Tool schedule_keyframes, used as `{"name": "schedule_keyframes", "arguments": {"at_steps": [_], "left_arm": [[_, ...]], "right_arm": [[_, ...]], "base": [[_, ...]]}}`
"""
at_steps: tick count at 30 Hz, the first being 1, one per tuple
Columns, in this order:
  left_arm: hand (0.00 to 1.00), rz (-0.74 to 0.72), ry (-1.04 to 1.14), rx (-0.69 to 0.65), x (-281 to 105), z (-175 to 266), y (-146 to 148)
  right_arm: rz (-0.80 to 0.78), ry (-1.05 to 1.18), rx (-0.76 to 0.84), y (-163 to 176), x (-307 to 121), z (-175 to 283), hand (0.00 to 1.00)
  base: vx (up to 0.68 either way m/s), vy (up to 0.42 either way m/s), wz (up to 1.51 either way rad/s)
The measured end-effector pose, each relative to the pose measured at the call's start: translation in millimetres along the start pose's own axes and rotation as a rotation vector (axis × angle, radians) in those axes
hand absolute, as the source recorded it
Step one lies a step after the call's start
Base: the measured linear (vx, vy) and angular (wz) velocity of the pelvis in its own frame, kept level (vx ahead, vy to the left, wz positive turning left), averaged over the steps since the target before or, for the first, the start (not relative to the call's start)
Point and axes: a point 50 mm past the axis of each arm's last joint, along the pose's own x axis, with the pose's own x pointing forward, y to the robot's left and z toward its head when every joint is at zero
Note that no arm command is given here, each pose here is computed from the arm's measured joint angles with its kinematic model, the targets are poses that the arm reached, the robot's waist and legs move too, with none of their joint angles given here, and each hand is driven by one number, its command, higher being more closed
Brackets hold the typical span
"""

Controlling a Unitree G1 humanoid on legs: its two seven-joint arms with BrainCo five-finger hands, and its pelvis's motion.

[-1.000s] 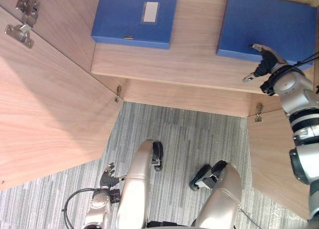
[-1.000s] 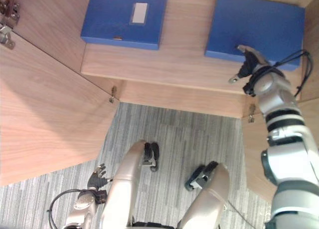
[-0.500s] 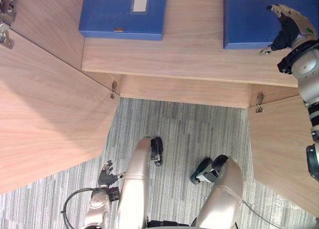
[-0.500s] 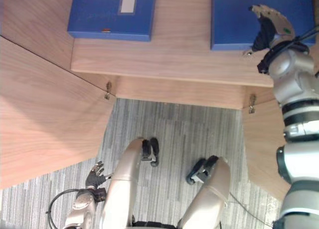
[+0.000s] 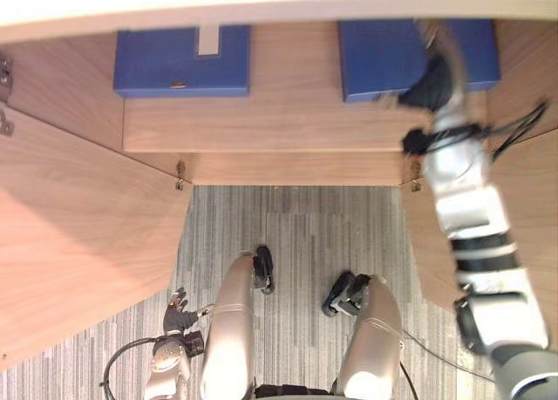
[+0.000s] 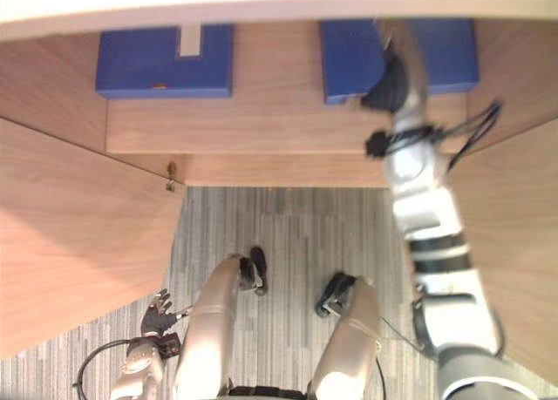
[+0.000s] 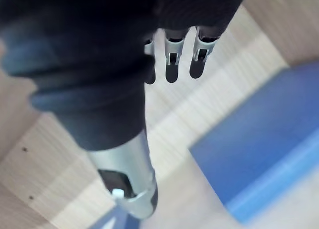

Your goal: Walk over to the cabinet, pick up the folder, carry it to the office cabinet, place the folder inside the office cabinet, then close the office cabinet door

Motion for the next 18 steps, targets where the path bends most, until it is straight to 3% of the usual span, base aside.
{"name": "schedule_keyframes", "arguments": {"at_steps": [2, 6, 9, 10, 12, 15, 18], "left_arm": [[0.0, 0.021, 0.027, 0.002, -1.9, -7.2, 4.2], [0.0, 0.036, 0.035, -0.001, -4.0, -10.2, 9.0], [0.0, 0.128, 0.087, -0.05, -10.3, -25.3, 30.3], [0.0, 0.151, 0.107, -0.061, -11.5, -30.1, 35.0], [0.0, 0.224, 0.207, -0.106, -14.8, -50.7, 42.1], [0.0, 0.265, 0.282, -0.173, -21.0, -67.2, 36.2], [0.0, 0.236, 0.311, -0.208, -25.7, -75.4, 18.3]], "right_arm": [[0.153, 0.206, 0.091, 53.3, -37.2, -36.9, 0.0], [0.348, 0.548, 0.25, 124.0, -105.8, -79.2, 0.0], [0.534, 0.928, 0.462, 182.1, -212.5, -97.9, 0.0], [0.528, 1.032, 0.527, 187.7, -234.0, -101.5, 0.0], [0.367, 1.485, 0.722, 190.4, -322.1, -114.8, 0.0], [0.071, 1.706, 0.849, 170.6, -363.6, -126.9, 0.0], [0.066, 1.785, 0.837, 159.5, -398.8, -123.5, 0.0]], "base": [[0.11, -0.057, -0.16], [0.08, -0.102, -0.09], [0.08, -0.148, -0.17], [0.14, -0.18, -0.05], [0.11, -0.15, -0.05], [0.04, -0.069, 0.0], [0.02, -0.014, 0.0]]}}
